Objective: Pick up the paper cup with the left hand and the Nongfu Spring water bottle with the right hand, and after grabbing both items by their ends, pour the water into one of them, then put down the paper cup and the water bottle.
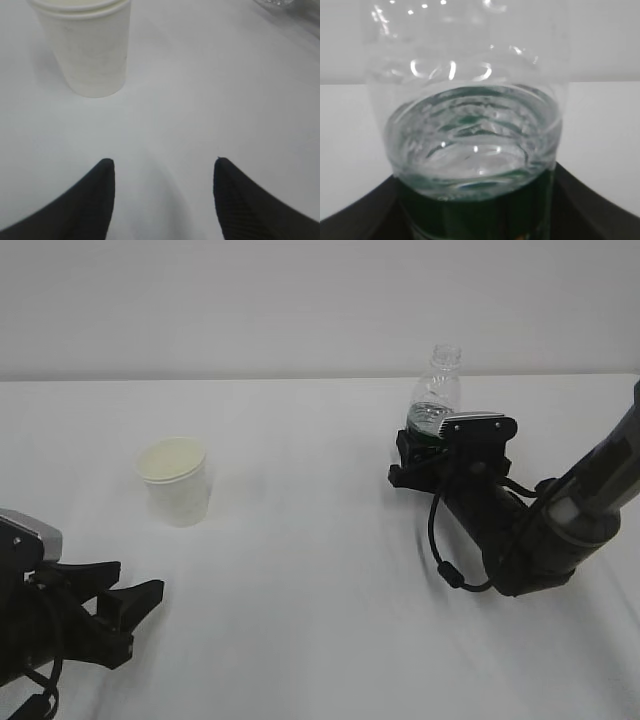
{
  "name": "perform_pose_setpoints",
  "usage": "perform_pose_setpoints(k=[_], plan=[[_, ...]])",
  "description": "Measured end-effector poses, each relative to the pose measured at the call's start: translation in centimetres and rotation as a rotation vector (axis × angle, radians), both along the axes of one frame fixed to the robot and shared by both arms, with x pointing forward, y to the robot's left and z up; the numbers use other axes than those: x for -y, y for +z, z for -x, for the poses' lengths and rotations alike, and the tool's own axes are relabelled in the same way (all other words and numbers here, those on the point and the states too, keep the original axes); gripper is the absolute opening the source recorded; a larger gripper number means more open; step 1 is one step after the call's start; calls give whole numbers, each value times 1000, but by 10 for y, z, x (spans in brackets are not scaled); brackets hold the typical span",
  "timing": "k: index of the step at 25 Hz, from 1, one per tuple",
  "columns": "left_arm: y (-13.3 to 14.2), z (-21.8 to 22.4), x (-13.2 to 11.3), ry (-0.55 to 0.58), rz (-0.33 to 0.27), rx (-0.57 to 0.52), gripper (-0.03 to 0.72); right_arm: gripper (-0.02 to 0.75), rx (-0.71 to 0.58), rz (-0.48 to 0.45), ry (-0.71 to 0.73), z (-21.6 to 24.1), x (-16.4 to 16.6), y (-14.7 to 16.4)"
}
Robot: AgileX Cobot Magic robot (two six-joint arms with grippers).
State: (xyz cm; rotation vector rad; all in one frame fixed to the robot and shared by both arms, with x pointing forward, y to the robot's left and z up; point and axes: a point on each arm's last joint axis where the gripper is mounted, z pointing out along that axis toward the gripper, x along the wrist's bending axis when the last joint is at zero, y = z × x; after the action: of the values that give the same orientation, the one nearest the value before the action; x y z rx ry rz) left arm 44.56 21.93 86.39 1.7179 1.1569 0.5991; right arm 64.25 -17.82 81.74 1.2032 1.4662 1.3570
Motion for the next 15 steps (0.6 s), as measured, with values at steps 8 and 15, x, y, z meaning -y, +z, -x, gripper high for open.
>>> perform_pose_setpoints(k=[8, 15], plan=[[0, 0, 0, 0, 0, 0, 442, 477, 3, 13, 2, 0, 0, 0], [0, 0, 0, 0, 0, 0, 442, 477, 3, 52, 12, 2, 0, 3]])
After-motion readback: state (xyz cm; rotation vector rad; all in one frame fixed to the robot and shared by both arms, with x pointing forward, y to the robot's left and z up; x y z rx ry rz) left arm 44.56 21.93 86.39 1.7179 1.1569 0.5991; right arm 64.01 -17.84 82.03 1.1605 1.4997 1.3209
